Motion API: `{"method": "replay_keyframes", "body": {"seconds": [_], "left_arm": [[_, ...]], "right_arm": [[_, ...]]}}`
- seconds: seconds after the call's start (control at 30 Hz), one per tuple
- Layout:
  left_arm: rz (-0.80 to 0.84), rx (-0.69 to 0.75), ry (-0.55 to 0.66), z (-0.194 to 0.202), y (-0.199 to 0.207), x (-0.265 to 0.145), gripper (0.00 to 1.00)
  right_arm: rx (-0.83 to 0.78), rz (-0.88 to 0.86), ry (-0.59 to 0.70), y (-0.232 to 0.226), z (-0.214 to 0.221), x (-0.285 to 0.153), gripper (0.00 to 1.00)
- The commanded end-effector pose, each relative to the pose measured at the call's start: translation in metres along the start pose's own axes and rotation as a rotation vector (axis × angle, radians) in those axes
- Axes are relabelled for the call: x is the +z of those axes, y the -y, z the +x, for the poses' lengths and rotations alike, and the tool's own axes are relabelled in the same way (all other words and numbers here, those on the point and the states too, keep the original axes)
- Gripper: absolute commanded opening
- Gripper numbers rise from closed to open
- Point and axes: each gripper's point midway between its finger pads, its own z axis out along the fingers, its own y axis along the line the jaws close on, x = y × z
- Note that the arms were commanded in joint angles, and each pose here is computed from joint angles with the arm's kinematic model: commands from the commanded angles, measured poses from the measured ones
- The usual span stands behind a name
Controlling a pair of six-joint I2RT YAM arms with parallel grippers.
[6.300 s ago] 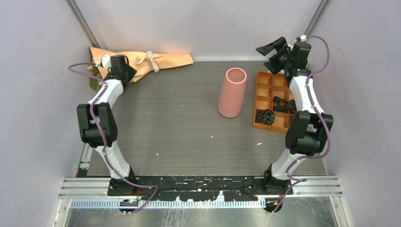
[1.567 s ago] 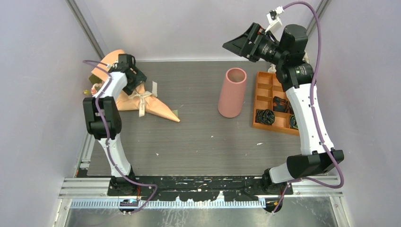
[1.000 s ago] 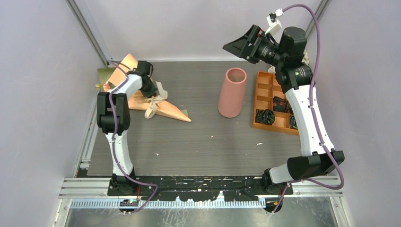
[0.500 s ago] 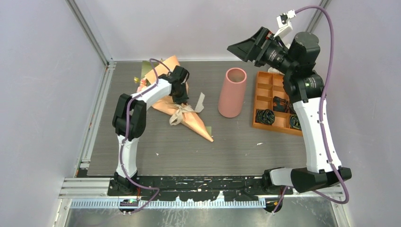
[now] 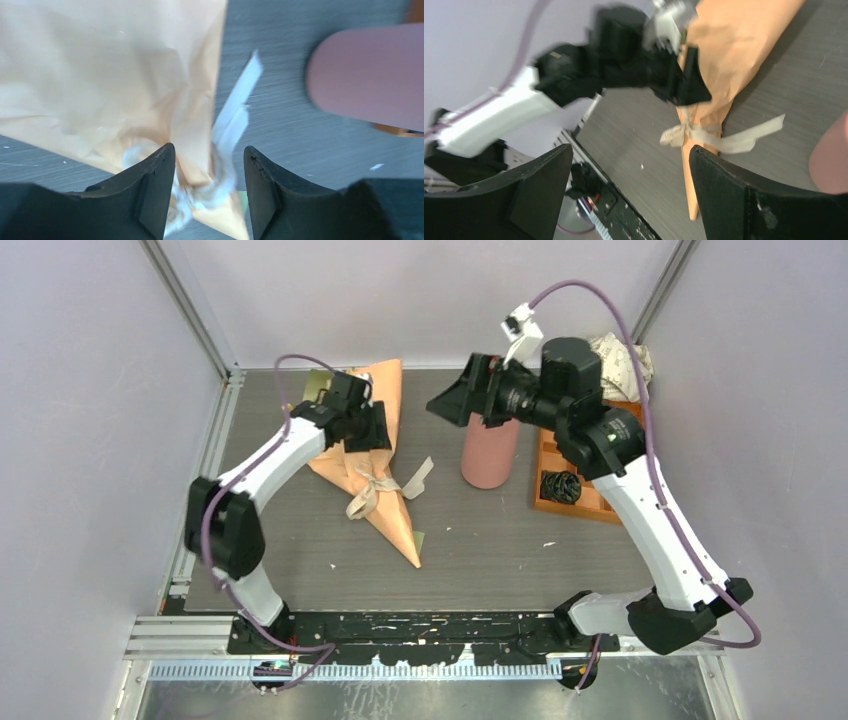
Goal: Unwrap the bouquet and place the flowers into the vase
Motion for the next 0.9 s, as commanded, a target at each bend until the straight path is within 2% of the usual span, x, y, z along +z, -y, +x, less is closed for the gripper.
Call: {"method": "replay_keyframes", "body": {"seconds": [0.0,0.13,0.2,0.33,0.47,0.67,0.87], "left_arm": [[0.084,0.023,0.325,-0.070,0.026,-0.099,0.54],[0.001,-0.019,0.507,-0.083,0.005,-0.161,0.54],[0.020,-0.022,0.604,-0.083,0.001,-0.194,0.57],[0.182,-0.001,0.747,-0.072,0.013,-0.234,0.76],[0.350,-0.002,0.849,-0.056,0.025,-0.250,0.98],[0.318,-0.038,0.780,-0.033,0.013,-0.240,1.00],[0.230,-0.070,0.702,-0.020,-0.004,-0.216,0.95]], "right_arm": [[-0.064,0.073,-0.094,0.010,0.042,0.011,0.90],[-0.069,0.133,-0.215,0.031,0.088,0.023,0.81],[-0.069,0.156,-0.281,0.041,0.110,0.032,0.76],[-0.088,0.210,-0.407,0.061,0.154,0.062,0.64],[-0.097,0.259,-0.499,0.081,0.187,0.101,0.60],[-0.106,0.288,-0.564,0.101,0.210,0.148,0.57],[-0.116,0.312,-0.574,0.116,0.218,0.182,0.54]]}}
